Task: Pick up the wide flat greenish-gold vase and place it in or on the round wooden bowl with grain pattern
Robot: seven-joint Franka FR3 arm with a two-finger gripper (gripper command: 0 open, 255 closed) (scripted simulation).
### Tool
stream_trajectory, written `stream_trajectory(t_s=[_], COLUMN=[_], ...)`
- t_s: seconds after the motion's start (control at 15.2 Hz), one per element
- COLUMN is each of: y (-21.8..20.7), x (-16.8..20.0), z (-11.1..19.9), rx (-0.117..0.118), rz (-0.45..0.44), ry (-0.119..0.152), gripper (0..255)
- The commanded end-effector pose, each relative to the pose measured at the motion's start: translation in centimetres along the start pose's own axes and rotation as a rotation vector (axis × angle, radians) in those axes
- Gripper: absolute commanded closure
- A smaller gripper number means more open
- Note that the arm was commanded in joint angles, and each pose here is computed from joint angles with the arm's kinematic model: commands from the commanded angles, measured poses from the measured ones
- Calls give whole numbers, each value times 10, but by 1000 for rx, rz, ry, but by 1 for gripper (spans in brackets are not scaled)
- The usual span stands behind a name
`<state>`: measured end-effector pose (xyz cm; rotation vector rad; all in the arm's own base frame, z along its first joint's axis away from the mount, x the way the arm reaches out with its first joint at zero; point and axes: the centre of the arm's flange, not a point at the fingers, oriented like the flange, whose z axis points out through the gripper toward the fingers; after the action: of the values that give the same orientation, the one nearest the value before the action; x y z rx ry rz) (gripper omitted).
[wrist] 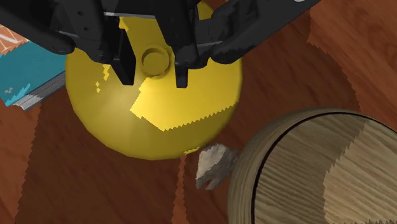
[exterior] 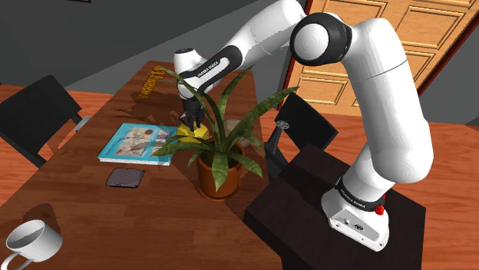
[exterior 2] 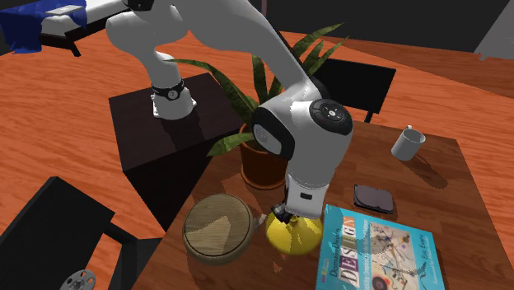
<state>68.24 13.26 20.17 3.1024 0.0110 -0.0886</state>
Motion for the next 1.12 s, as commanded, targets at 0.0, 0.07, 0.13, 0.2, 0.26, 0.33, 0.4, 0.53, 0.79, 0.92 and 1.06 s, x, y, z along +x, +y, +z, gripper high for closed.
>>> stream_trajectory(t_s=[0.0,0.07,0.13,0.2,0.26,0.33,0.4,0.53,0.79,0.92,1.06], y=[2,2,2,2,2,3,3,3,4,4,5], x=[0,0,-1,-1,-1,-2,-2,-2,-4,-4,-5], z=[-11,-16,-21,-27,-32,-37,-42,-53,-74,-84,-95], rx=[0,0,0,0,0,0,0,0,0,0,0], rz=[0,0,0,0,0,0,0,0,0,0,0], ry=[0,0,0,0,0,0,0,0,0,0,0], gripper=[255,255,255,255,255,255,255,255,255,255,255])
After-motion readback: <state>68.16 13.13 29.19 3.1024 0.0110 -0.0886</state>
